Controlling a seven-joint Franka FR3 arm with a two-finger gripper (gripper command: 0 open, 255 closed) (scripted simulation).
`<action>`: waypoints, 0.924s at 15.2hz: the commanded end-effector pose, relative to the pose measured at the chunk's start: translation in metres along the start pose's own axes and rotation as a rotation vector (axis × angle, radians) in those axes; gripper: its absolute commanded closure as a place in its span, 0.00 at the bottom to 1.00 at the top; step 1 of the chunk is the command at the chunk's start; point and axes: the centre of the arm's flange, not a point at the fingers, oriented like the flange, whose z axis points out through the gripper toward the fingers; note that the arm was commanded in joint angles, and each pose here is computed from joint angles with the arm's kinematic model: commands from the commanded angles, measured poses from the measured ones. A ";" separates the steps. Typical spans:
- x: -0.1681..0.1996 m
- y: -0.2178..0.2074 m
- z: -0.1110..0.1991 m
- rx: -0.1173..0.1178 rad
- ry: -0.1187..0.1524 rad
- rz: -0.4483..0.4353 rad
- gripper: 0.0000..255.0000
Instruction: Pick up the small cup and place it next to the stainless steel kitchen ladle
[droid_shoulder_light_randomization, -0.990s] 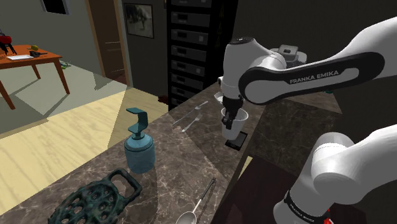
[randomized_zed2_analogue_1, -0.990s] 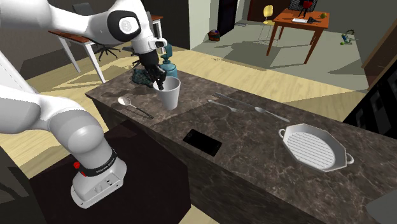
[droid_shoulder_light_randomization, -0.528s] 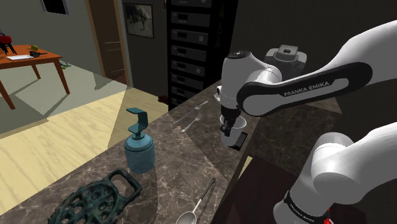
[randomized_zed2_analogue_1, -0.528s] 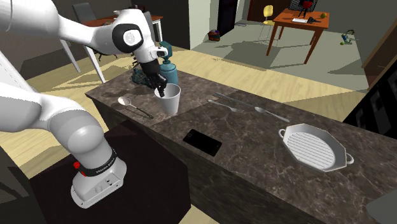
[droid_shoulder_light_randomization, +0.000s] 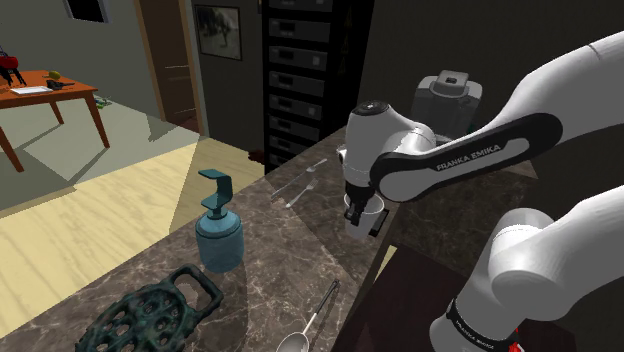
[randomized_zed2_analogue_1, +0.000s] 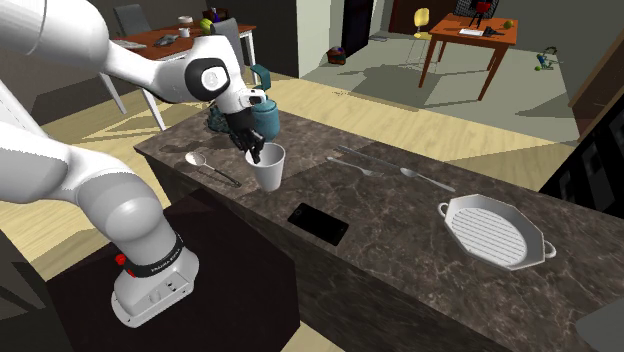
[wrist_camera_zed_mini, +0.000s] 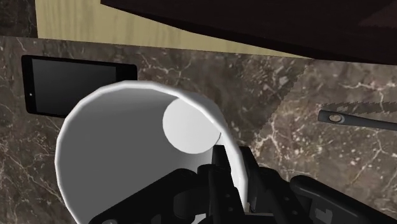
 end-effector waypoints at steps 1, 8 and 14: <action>0.001 -0.003 0.011 0.000 0.001 0.000 1.00; 0.001 -0.011 0.047 0.000 0.001 0.000 1.00; 0.002 -0.015 0.062 0.000 0.001 0.000 1.00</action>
